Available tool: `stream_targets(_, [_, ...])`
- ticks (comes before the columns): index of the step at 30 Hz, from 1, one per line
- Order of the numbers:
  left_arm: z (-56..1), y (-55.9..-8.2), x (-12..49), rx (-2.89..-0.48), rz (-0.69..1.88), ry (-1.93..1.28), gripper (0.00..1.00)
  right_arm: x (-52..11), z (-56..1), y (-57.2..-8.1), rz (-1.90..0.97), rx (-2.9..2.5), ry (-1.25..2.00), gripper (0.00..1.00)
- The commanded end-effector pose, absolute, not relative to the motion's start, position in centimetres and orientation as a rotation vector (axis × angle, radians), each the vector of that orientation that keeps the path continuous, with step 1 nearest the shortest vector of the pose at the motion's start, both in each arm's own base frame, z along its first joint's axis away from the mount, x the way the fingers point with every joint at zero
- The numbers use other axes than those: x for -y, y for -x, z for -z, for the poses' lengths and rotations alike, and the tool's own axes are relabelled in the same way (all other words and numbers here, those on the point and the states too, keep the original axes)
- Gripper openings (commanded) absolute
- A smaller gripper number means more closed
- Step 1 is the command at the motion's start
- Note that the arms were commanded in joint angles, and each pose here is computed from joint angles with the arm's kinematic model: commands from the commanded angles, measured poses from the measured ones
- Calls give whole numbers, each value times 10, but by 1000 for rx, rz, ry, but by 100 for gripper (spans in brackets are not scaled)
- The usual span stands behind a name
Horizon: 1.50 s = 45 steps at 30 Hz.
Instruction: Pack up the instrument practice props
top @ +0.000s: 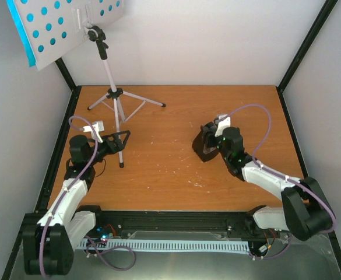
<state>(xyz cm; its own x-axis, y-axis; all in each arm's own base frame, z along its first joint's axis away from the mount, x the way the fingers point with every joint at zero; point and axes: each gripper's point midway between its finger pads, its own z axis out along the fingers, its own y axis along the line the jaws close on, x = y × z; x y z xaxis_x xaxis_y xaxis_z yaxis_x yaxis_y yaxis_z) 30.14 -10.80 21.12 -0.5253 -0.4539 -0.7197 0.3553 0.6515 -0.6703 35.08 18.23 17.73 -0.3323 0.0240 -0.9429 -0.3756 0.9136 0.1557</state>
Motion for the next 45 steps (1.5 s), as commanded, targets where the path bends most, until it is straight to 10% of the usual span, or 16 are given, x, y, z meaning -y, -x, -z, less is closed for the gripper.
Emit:
stream_targets(1, [-237, -322, 91, -1820, 1008, 99, 99, -128, -163, -394, -246, -1939, 32, 66])
stream_targets(16, [-227, -410, 63, -1906, 858, 93, 95, -101, -203, -428, -383, -1876, 23, 91])
stream_targets(37, [-220, -447, 60, -1856, 760, -65, 7, -81, -263, -386, -328, -1791, 9, 98])
stream_targets(45, [-219, -416, 58, -1870, 708, -40, 0, -91, -278, -377, -406, -1754, 45, 98])
